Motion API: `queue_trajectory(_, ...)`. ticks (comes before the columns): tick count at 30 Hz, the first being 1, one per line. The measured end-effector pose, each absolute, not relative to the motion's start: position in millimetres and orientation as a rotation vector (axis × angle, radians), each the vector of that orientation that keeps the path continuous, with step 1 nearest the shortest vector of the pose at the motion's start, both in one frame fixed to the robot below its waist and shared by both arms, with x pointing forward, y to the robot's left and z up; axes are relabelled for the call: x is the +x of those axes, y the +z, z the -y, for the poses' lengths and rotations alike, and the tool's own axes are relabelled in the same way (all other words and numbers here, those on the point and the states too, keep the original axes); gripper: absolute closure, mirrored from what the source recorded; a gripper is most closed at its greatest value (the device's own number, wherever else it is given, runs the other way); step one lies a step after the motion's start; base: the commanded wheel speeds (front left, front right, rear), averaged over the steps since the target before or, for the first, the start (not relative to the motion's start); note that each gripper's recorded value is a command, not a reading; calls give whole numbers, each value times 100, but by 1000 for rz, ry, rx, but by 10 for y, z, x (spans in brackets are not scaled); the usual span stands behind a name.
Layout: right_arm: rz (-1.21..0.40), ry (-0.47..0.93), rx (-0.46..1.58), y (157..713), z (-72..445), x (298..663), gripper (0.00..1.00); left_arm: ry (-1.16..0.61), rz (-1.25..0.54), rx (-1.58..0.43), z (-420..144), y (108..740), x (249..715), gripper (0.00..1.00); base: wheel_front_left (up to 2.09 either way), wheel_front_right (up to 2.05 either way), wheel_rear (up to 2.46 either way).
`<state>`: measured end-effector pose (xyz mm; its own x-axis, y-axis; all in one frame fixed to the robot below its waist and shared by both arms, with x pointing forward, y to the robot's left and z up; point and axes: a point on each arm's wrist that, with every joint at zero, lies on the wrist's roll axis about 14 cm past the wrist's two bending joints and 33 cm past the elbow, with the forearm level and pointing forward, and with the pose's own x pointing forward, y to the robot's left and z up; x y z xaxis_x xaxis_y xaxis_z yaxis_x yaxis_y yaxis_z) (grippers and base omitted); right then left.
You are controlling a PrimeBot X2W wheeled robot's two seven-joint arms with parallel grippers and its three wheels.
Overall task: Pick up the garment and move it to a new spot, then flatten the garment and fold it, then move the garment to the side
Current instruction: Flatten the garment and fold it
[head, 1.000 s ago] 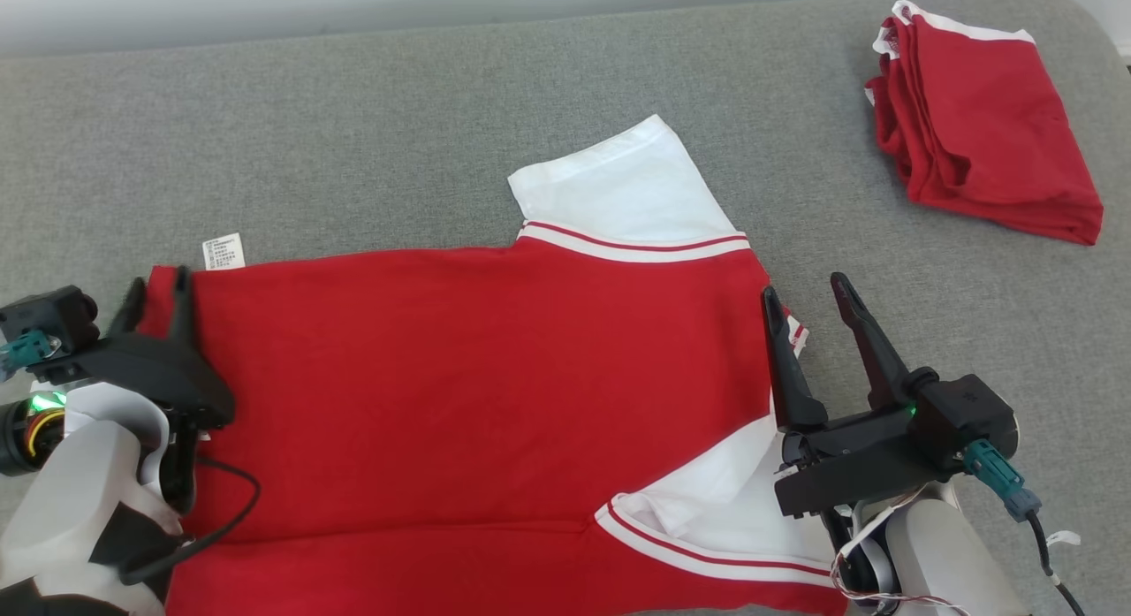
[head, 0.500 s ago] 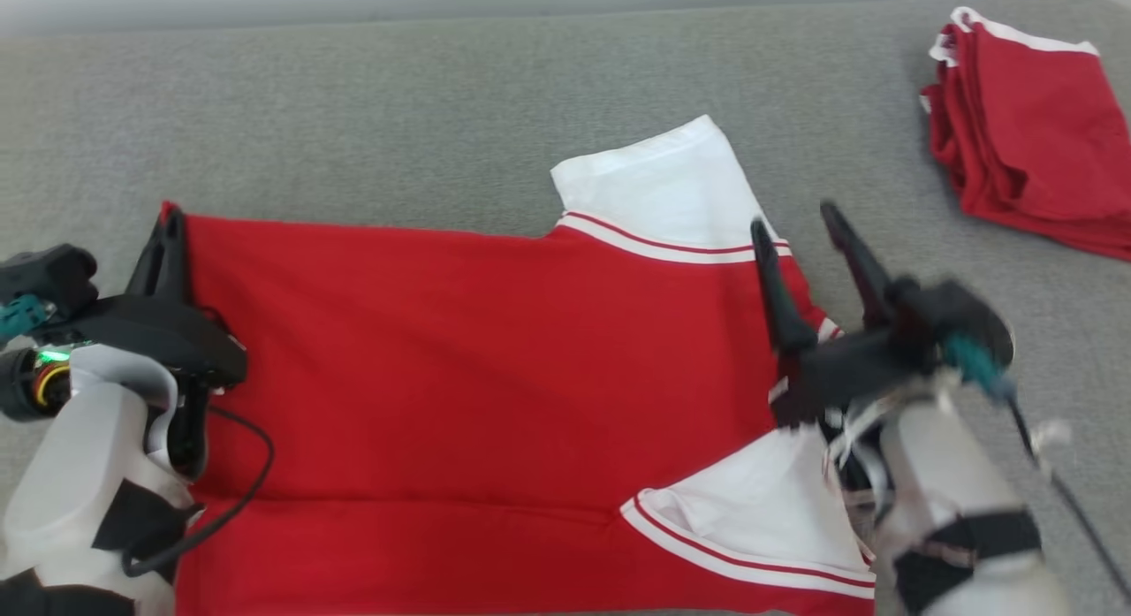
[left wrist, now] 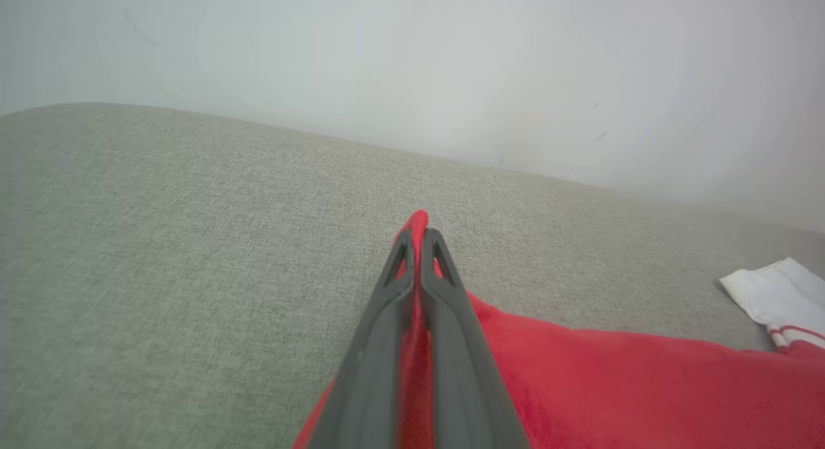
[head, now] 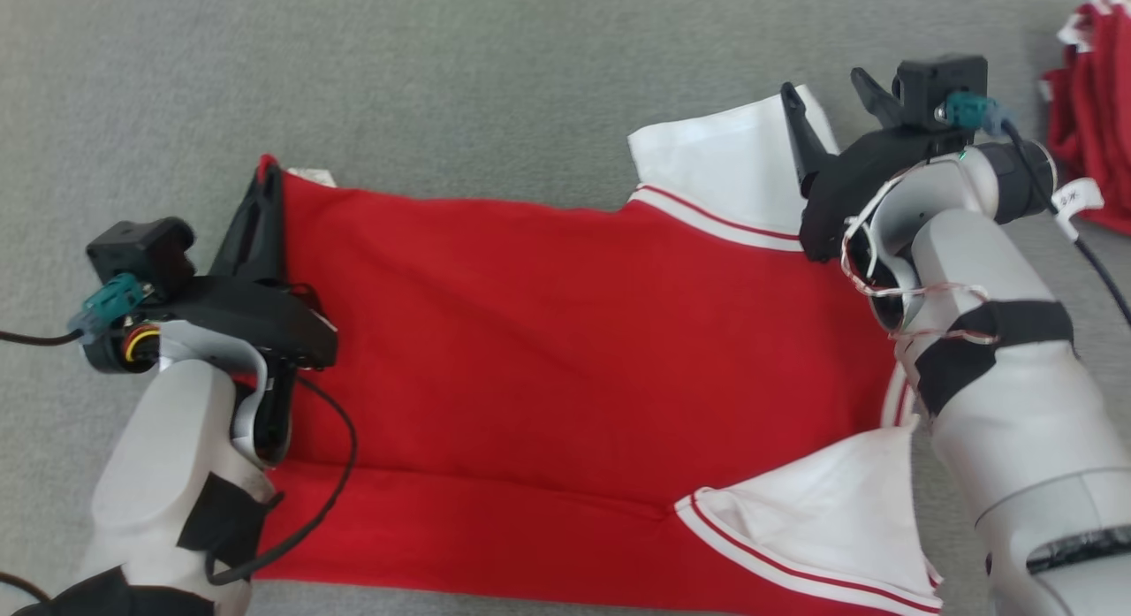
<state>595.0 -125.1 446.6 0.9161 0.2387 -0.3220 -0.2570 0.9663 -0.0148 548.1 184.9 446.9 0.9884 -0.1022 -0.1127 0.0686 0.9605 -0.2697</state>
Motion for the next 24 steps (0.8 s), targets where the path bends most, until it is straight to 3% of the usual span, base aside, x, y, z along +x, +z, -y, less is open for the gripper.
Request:
queue_trajectory(16,-498,252,-106,3912,1186,6188,0,-79,-146,-253,-1891,4319,5514,100,0,0,0)
queue_trajectory(17,-509,251,-109,3885,1191,6194,54,-79,-145,-251,-1897,4318,5520,100,0,0,0)
queue_trajectory(18,-517,254,-119,3861,1183,6197,100,-78,-148,-250,-1906,4304,5517,100,0,0,0)
queue_trajectory(24,-475,252,-107,3929,1156,6241,100,-76,-151,-245,-1924,4291,5511,100,0,0,0)
